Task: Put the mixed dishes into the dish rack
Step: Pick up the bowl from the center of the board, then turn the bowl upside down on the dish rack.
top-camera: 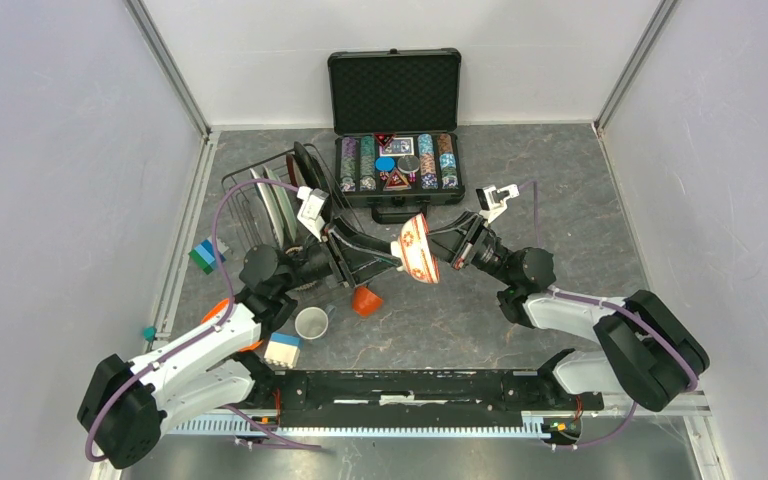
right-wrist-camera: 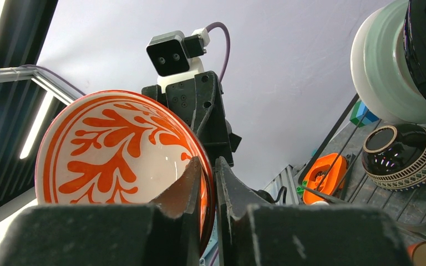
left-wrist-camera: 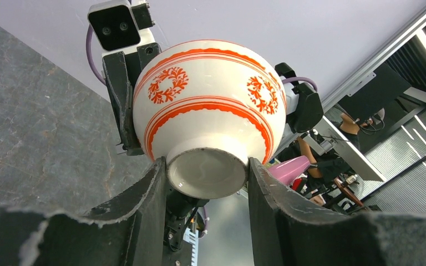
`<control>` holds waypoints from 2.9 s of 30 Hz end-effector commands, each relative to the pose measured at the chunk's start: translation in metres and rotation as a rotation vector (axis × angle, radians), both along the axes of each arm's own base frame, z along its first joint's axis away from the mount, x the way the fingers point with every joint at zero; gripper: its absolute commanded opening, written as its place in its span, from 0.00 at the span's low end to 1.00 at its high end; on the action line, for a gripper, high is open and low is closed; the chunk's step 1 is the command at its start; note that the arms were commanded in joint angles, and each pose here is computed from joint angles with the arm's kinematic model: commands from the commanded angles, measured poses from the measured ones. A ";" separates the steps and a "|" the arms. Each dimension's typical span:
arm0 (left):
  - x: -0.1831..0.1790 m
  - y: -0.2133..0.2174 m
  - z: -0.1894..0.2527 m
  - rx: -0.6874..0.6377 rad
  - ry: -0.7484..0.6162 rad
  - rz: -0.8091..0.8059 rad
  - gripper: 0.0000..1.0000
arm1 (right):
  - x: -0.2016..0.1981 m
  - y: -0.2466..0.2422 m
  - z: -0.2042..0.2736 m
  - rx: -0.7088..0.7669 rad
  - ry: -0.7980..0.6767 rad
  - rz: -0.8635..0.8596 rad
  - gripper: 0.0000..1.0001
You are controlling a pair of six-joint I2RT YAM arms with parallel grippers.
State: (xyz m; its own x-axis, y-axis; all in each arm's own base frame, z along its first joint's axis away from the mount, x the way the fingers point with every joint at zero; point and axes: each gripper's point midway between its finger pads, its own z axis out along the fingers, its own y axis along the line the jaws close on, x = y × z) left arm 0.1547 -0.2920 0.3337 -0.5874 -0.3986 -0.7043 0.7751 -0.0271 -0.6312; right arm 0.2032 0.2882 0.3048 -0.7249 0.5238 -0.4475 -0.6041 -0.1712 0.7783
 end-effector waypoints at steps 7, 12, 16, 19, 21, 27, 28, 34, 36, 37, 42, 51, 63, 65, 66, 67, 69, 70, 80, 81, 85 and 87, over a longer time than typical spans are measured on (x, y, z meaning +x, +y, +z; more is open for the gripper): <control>0.001 0.006 0.027 -0.060 -0.092 0.047 0.02 | -0.016 -0.011 0.031 0.106 -0.152 -0.004 0.41; 0.002 0.006 0.027 -0.051 -0.095 0.054 0.02 | -0.014 -0.011 0.029 0.093 -0.148 -0.014 0.48; 0.007 0.008 0.024 -0.020 -0.091 0.093 0.02 | -0.008 -0.009 0.022 0.062 -0.129 -0.039 0.55; 0.009 0.010 0.022 -0.002 -0.088 0.117 0.02 | -0.002 -0.008 0.015 0.022 -0.120 -0.072 0.64; 0.011 0.012 0.020 0.010 -0.083 0.135 0.02 | 0.003 -0.007 0.008 -0.015 -0.108 -0.100 0.66; 0.021 0.016 0.011 0.069 -0.069 0.202 0.02 | 0.020 -0.007 -0.011 -0.125 -0.080 -0.190 0.70; 0.022 0.018 0.010 0.076 -0.068 0.216 0.02 | 0.021 -0.008 -0.012 -0.135 -0.076 -0.201 0.71; 0.028 0.024 0.008 0.108 -0.067 0.273 0.02 | 0.030 -0.009 -0.021 -0.197 -0.069 -0.251 0.72; 0.031 0.027 0.005 0.130 -0.061 0.302 0.02 | 0.033 -0.009 -0.023 -0.221 -0.079 -0.265 0.72; 0.033 0.029 0.004 0.142 -0.059 0.314 0.02 | 0.035 -0.009 -0.025 -0.239 -0.085 -0.275 0.73; 0.041 0.039 -0.005 0.209 -0.046 0.393 0.02 | 0.048 -0.011 -0.039 -0.333 -0.074 -0.335 0.73; 0.068 0.084 -0.025 0.414 0.019 0.669 0.02 | 0.062 -0.008 -0.058 -0.440 -0.067 -0.362 0.74; 0.090 0.161 -0.078 0.872 0.172 1.001 0.02 | 0.073 -0.022 -0.063 -0.499 -0.077 -0.430 0.75; 0.090 0.160 -0.087 0.930 0.177 0.977 0.02 | 0.074 -0.023 -0.063 -0.499 -0.077 -0.429 0.75; 0.090 0.158 -0.092 0.959 0.181 0.961 0.02 | 0.074 -0.023 -0.063 -0.497 -0.077 -0.429 0.75; 0.091 0.156 -0.098 0.990 0.187 0.939 0.02 | 0.074 -0.024 -0.062 -0.495 -0.080 -0.430 0.75; 0.093 0.152 -0.108 1.051 0.199 0.907 0.02 | 0.074 -0.025 -0.062 -0.492 -0.080 -0.428 0.75; 0.094 0.149 -0.113 1.077 0.205 0.889 0.02 | 0.074 -0.025 -0.061 -0.489 -0.081 -0.428 0.75; 0.110 0.124 -0.141 1.176 0.204 0.780 0.02 | 0.073 -0.036 -0.056 -0.476 -0.093 -0.445 0.75; 0.111 0.122 -0.144 1.186 0.210 0.766 0.02 | 0.073 -0.038 -0.055 -0.474 -0.094 -0.450 0.75; 0.113 0.119 -0.161 1.229 0.227 0.742 0.02 | 0.074 -0.043 -0.055 -0.472 -0.093 -0.463 0.75; 0.113 0.116 -0.168 1.251 0.234 0.713 0.02 | 0.074 -0.043 -0.055 -0.471 -0.095 -0.458 0.75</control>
State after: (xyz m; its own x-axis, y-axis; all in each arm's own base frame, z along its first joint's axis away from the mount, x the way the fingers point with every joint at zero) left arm 0.2518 -0.1615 0.1491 -0.7226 0.1194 -0.6809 0.2103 0.9762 -0.0520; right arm 0.2792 0.2475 0.2361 -0.4570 0.4952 -0.7389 -0.5652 0.4798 0.6711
